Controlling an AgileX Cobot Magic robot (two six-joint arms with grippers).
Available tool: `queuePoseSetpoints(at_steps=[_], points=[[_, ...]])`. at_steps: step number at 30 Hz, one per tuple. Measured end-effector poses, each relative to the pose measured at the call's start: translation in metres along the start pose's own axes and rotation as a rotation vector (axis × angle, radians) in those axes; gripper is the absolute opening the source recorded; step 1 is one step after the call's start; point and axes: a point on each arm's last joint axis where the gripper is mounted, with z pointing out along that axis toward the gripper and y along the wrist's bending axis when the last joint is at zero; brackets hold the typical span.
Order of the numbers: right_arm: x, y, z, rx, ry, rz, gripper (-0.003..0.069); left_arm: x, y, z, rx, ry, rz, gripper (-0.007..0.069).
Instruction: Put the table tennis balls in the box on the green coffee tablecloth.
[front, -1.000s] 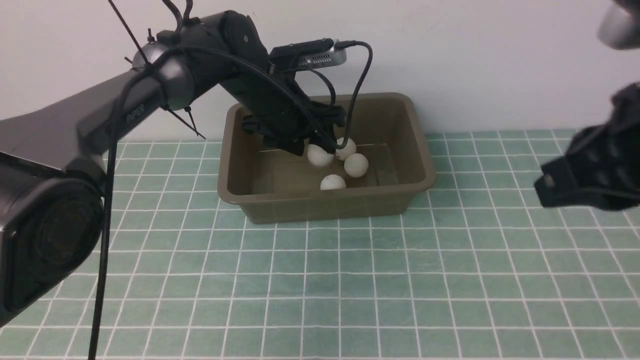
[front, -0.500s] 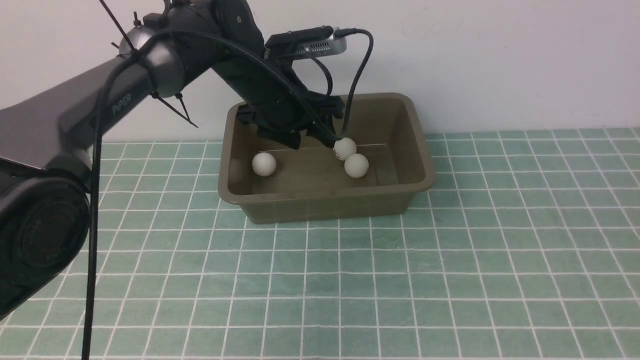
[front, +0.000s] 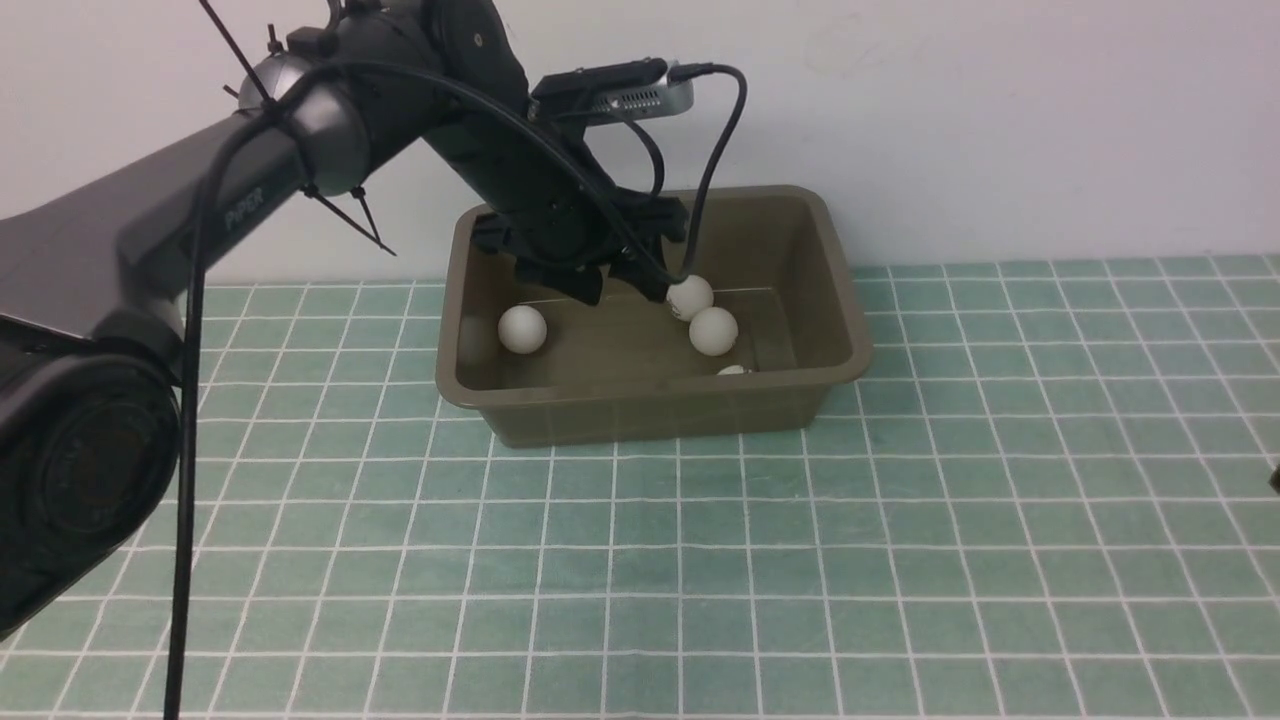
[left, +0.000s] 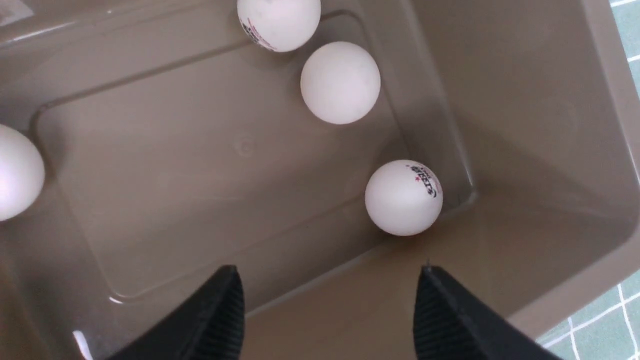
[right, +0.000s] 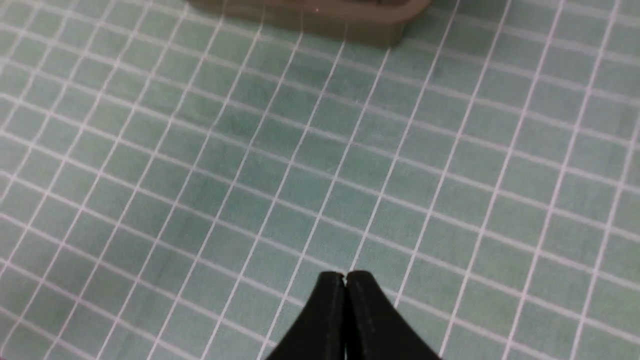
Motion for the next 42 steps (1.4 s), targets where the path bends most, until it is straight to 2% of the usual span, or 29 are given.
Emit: queuePoseSetpoints(at_steps=[14, 17, 19, 24, 27, 30, 37, 42], points=[[0.004, 0.0, 0.0, -0.001, 0.008, -0.001, -0.0018, 0.0, 0.0, 0.0, -0.001, -0.002, 0.017, 0.0415], [0.021, 0.0, -0.006, 0.009, 0.024, 0.063, -0.0018, 0.0, 0.001, -0.002, -0.012, -0.001, 0.025, 0.0415], [0.04, -0.003, -0.016, 0.074, 0.035, 0.121, -0.0018, 0.0, 0.0, -0.008, -0.031, -0.003, 0.038, 0.0415], [0.086, -0.01, -0.031, 0.257, 0.088, 0.158, -0.0018, 0.002, -0.003, -0.039, -0.101, 0.001, 0.1, 0.0393], [0.11, -0.012, -0.034, 0.335, 0.147, 0.175, -0.0018, 0.003, -0.006, -0.058, -0.131, 0.014, 0.124, 0.0359], [0.117, -0.013, -0.034, 0.364, 0.175, 0.174, -0.0018, 0.007, -0.011, -0.086, -0.174, 0.012, 0.153, 0.0302], [0.117, -0.014, -0.034, 0.37, 0.177, 0.154, -0.0018, 0.017, -0.026, -0.173, -0.276, -0.119, 0.212, 0.015], [0.117, -0.014, -0.034, 0.37, 0.177, 0.154, -0.0018, 0.057, -0.053, -0.251, -0.28, -0.25, 0.27, 0.0015]])
